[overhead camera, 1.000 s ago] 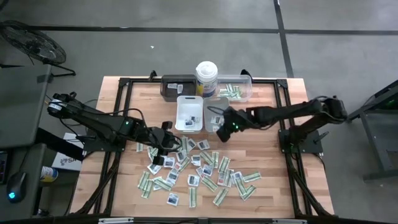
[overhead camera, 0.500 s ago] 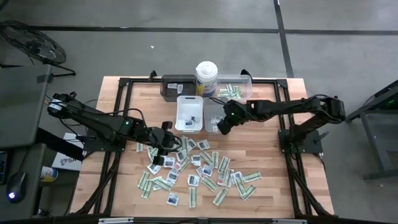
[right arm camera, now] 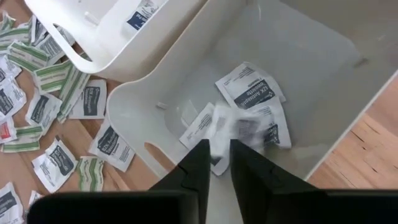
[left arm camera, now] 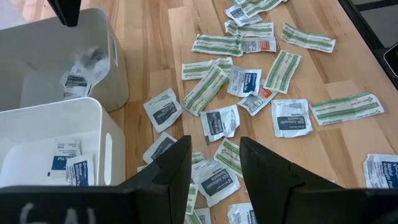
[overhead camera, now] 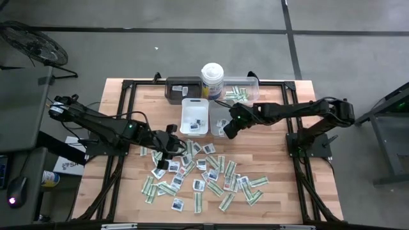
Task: Pick & Place First Aid Supplies
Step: Put the wipe into the gray bin
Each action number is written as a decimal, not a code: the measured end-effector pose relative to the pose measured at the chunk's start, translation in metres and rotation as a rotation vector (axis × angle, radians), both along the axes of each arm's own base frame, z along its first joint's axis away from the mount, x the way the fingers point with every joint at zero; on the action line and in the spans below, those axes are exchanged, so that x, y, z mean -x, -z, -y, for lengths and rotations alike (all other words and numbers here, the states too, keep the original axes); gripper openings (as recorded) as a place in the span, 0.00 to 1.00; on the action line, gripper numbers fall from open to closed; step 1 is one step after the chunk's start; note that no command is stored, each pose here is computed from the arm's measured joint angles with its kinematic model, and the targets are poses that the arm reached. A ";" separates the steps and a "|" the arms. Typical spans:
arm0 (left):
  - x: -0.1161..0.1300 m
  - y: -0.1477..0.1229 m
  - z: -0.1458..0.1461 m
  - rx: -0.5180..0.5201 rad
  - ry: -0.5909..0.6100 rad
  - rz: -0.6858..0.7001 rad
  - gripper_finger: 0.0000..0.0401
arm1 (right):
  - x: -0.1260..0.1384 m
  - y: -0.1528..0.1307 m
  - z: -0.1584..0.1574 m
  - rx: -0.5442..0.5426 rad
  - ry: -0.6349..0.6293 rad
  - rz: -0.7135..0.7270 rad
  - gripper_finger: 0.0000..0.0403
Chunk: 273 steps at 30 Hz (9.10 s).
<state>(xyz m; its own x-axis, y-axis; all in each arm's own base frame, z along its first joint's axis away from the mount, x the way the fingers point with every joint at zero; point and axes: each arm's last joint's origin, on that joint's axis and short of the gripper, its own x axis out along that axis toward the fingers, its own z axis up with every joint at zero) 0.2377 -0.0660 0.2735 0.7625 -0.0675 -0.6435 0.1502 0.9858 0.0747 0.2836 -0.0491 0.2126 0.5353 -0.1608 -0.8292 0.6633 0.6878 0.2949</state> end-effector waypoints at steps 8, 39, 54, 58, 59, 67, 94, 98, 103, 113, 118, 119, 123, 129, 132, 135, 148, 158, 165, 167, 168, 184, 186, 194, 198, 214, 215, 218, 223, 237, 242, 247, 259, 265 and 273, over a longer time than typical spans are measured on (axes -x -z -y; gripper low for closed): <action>0.000 0.000 0.000 0.001 0.000 0.000 0.33 | 0.000 0.000 0.000 0.009 0.009 -0.002 0.23; 0.000 -0.001 0.000 0.008 0.003 0.004 0.33 | -0.022 -0.010 -0.106 0.475 -0.717 0.177 0.30; 0.000 0.000 0.000 0.023 -0.012 -0.004 0.33 | -0.059 0.067 -0.123 0.590 -0.822 0.079 0.56; 0.000 0.000 0.000 0.026 -0.014 -0.004 0.33 | -0.063 0.073 -0.119 0.612 -0.791 0.065 0.55; 0.000 0.000 0.000 0.027 -0.015 -0.004 0.33 | -0.064 0.074 -0.117 0.617 -0.783 0.066 0.55; 0.000 0.000 0.000 0.038 -0.023 -0.006 0.33 | -0.071 0.095 -0.110 0.649 -0.800 0.030 0.53; 0.002 0.002 0.000 0.042 -0.025 -0.034 0.33 | -0.067 0.097 -0.126 0.843 -1.008 -0.037 0.44; 0.002 0.002 0.000 0.040 -0.023 -0.034 0.33 | -0.066 0.096 -0.126 0.940 -0.953 -0.102 0.43; 0.002 0.002 0.000 0.042 -0.020 -0.040 0.33 | -0.065 0.097 -0.129 0.943 -0.970 -0.114 0.43; 0.003 0.004 0.000 0.044 -0.011 -0.059 0.33 | -0.072 0.091 -0.134 0.946 -0.980 -0.099 0.43; 0.004 0.004 0.000 0.044 -0.011 -0.060 0.33 | -0.097 0.085 -0.140 0.965 -0.966 -0.144 0.44; 0.004 0.004 0.000 0.044 -0.011 -0.061 0.33 | -0.099 0.085 -0.140 0.958 -0.949 -0.171 0.44; 0.004 0.004 0.000 0.058 0.000 -0.065 0.33 | -0.103 0.082 -0.141 0.894 -0.897 -0.237 0.44; 0.004 0.004 0.001 0.065 0.008 -0.067 0.33 | -0.102 0.070 -0.151 0.768 -0.857 -0.258 0.42; 0.004 0.004 0.001 0.062 0.010 -0.067 0.33 | -0.103 0.067 -0.157 0.642 -0.808 -0.212 0.42; 0.004 0.004 0.001 0.058 0.014 -0.066 0.33 | -0.102 0.067 -0.159 0.620 -0.770 -0.202 0.42; 0.004 0.004 0.000 0.032 0.030 -0.072 0.33 | -0.108 0.081 -0.147 0.622 -0.683 -0.221 0.44; 0.005 0.005 0.000 0.029 0.030 -0.083 0.33 | -0.113 0.092 -0.142 0.593 -0.644 -0.220 0.42; 0.005 0.005 0.000 0.028 0.030 -0.086 0.33 | -0.114 0.098 -0.142 0.521 -0.544 -0.199 0.36; 0.005 0.005 0.000 0.028 0.030 -0.086 0.33 | -0.113 0.098 -0.142 0.505 -0.528 -0.199 0.34; 0.005 0.005 0.000 0.028 0.030 -0.086 0.33 | -0.113 0.099 -0.142 0.496 -0.523 -0.198 0.33; 0.005 0.005 0.000 0.027 0.029 -0.086 0.33 | -0.112 0.102 -0.131 0.306 -0.435 -0.209 0.07; 0.005 0.005 0.000 0.027 0.029 -0.086 0.33 | -0.112 0.102 -0.132 0.294 -0.441 -0.209 0.02; 0.005 0.005 0.000 0.026 0.028 -0.085 0.33 | -0.111 0.095 -0.135 0.199 -0.441 -0.178 0.00; 0.005 0.005 0.000 0.026 0.027 -0.085 0.33 | -0.108 0.081 -0.135 0.193 -0.439 -0.149 0.00; 0.005 0.005 0.000 0.028 0.030 -0.085 0.33 | -0.112 0.049 -0.128 0.165 -0.348 -0.002 0.00; 0.005 0.005 0.000 0.028 0.030 -0.085 0.33 | -0.112 0.047 -0.129 0.163 -0.340 0.006 0.00; 0.005 0.005 0.000 0.028 0.030 -0.086 0.33 | -0.109 0.037 -0.131 0.162 -0.331 0.028 0.00; 0.005 0.006 0.000 0.030 0.033 -0.088 0.33 | -0.098 0.010 -0.126 0.196 -0.274 0.052 0.00; 0.003 0.003 0.001 -0.017 0.078 -0.048 0.33 | -0.048 -0.060 -0.058 0.258 -0.315 -0.048 0.00; 0.003 0.003 0.001 -0.033 0.089 -0.039 0.33 | -0.042 -0.049 -0.030 0.298 -0.624 -0.195 0.00; 0.003 0.003 0.001 -0.034 0.091 -0.040 0.33 | -0.045 -0.038 -0.002 0.394 -0.823 -0.267 0.00; 0.003 0.003 0.000 -0.052 0.070 -0.036 0.33 | -0.055 -0.016 0.029 0.534 -1.176 -0.275 0.00; 0.003 0.003 0.000 -0.035 0.053 -0.038 0.33 | -0.058 -0.010 0.031 0.579 -1.195 -0.333 0.00; 0.003 0.003 0.000 -0.014 0.029 -0.039 0.33 | -0.057 -0.009 0.029 0.519 -1.230 -0.272 0.13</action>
